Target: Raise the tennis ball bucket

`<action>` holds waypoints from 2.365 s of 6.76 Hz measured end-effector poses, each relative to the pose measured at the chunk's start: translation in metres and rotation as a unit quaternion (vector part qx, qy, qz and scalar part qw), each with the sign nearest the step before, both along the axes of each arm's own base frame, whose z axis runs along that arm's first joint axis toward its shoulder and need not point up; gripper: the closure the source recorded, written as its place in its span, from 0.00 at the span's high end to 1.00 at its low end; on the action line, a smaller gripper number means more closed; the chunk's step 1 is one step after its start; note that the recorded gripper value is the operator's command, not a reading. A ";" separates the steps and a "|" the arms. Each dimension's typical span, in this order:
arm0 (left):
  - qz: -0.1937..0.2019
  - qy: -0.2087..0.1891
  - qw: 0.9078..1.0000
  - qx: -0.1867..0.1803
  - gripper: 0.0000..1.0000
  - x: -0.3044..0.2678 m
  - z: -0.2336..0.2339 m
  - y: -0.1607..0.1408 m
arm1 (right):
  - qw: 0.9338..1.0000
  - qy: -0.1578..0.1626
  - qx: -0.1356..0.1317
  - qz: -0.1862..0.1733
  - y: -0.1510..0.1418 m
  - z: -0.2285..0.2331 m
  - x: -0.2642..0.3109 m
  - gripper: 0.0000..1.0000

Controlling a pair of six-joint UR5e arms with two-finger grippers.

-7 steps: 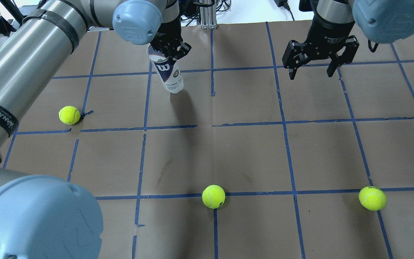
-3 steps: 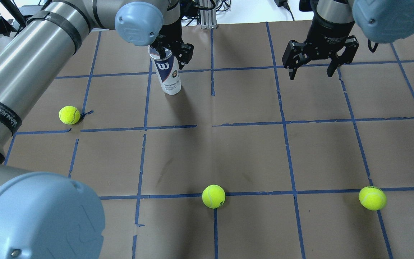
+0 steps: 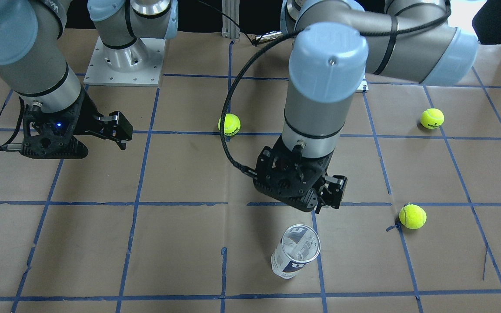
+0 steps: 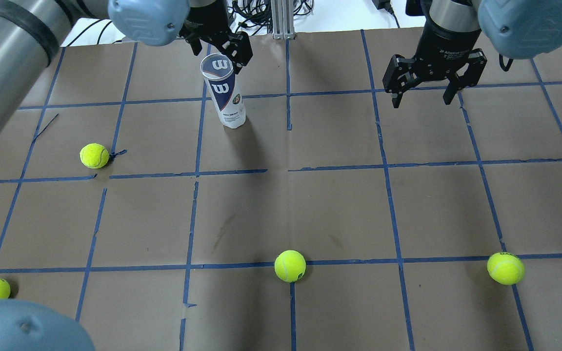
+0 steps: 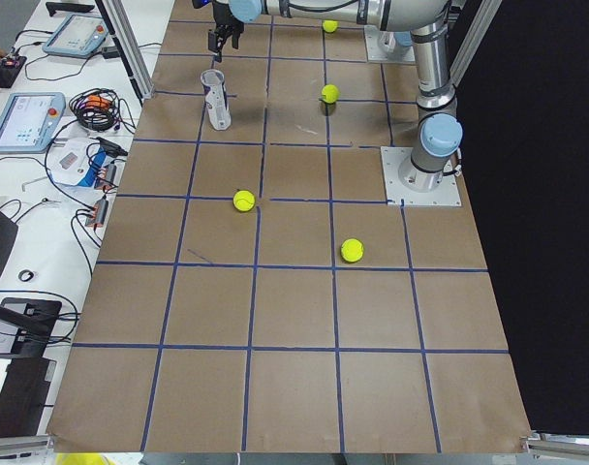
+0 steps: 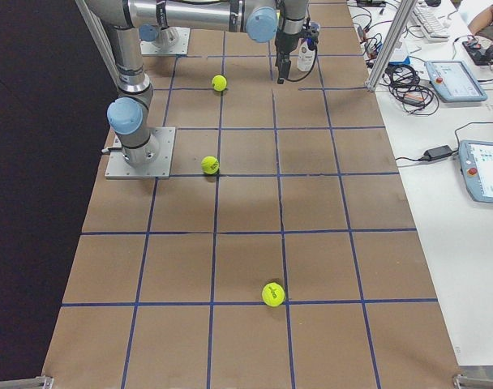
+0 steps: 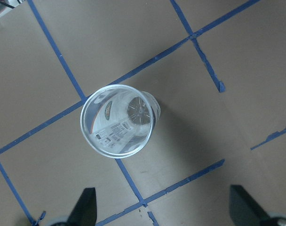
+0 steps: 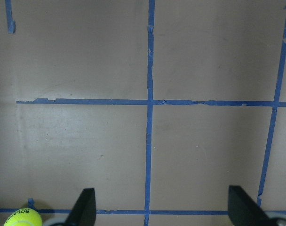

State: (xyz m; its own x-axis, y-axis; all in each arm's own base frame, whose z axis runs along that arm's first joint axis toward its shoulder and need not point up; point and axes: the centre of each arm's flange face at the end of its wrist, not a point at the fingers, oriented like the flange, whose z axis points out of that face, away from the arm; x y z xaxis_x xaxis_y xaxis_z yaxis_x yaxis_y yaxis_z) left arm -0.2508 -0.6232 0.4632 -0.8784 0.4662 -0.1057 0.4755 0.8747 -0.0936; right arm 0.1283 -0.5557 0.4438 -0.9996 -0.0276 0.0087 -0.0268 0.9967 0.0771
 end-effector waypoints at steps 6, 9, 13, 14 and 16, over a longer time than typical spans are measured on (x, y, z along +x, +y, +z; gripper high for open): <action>0.241 0.040 0.970 -0.008 1.00 0.102 0.045 0.119 | 1.000 0.001 -0.004 0.000 0.000 0.005 0.000 1.00; 0.270 0.040 0.962 0.010 1.00 0.118 0.056 0.118 | 1.000 -0.001 -0.015 0.000 -0.002 0.007 0.002 1.00; 0.270 0.040 0.962 0.013 1.00 0.118 0.056 0.120 | 1.000 -0.002 -0.017 0.000 -0.003 0.005 0.002 1.00; 0.270 0.040 0.962 0.013 1.00 0.118 0.057 0.120 | 1.000 -0.002 -0.017 0.000 -0.003 0.005 0.002 1.00; 0.270 0.040 0.962 0.013 1.00 0.118 0.057 0.120 | 1.000 -0.002 -0.017 -0.001 -0.003 0.006 0.002 1.00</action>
